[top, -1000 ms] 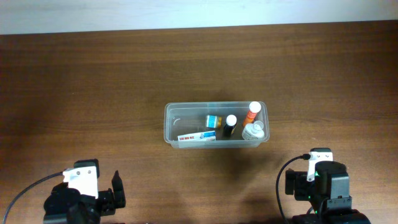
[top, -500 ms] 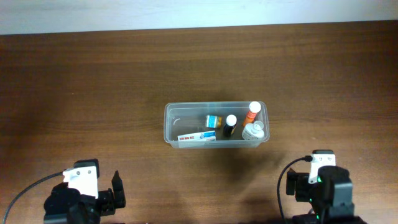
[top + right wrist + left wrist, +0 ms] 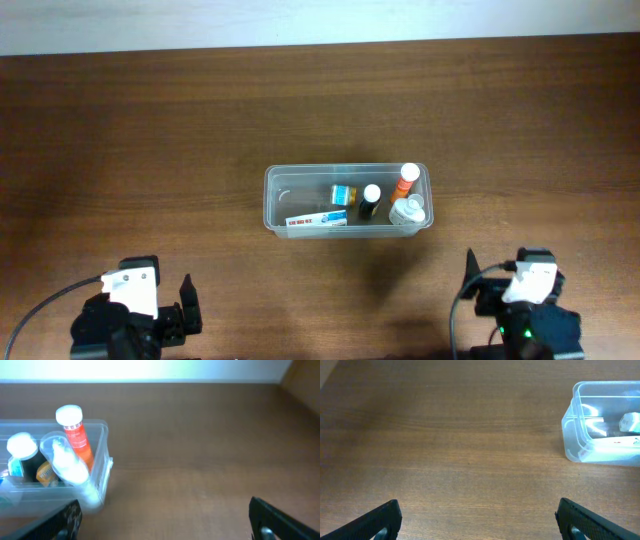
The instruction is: Pack container
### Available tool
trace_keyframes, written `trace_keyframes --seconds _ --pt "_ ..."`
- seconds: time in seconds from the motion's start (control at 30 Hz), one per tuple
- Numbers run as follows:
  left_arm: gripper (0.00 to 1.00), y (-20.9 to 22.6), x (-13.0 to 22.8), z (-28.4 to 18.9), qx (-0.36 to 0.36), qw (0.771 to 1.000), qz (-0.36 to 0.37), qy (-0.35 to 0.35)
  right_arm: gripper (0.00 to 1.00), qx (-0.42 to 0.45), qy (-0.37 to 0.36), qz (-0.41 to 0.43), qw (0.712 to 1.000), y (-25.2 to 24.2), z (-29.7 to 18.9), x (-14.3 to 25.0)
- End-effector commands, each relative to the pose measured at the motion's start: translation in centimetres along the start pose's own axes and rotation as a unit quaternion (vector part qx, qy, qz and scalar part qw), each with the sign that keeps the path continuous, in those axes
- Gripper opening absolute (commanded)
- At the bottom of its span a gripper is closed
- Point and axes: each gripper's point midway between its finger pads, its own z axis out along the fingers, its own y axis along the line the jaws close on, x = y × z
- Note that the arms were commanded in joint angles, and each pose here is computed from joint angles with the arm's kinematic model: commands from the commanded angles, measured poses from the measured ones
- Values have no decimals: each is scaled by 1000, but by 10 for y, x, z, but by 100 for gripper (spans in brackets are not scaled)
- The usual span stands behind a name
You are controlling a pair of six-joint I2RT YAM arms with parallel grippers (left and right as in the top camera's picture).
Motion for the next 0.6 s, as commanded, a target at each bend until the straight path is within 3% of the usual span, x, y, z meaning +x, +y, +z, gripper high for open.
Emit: trace_keyframes --seconds 0.0,0.23,0.4,0.57 --pt "100 3 1 0 -7 1000 -7 -1 98 -15 -30 -5 999 8 24 3" --pt "99 3 0 0 -8 1000 -7 -1 98 -19 -214 -43 976 17 48 -36" --pt "99 3 0 0 -7 1000 -7 -1 98 -28 -144 -52 988 20 63 1" --pt "100 3 1 0 -7 1000 -7 -1 98 -29 -146 -52 988 21 63 0"
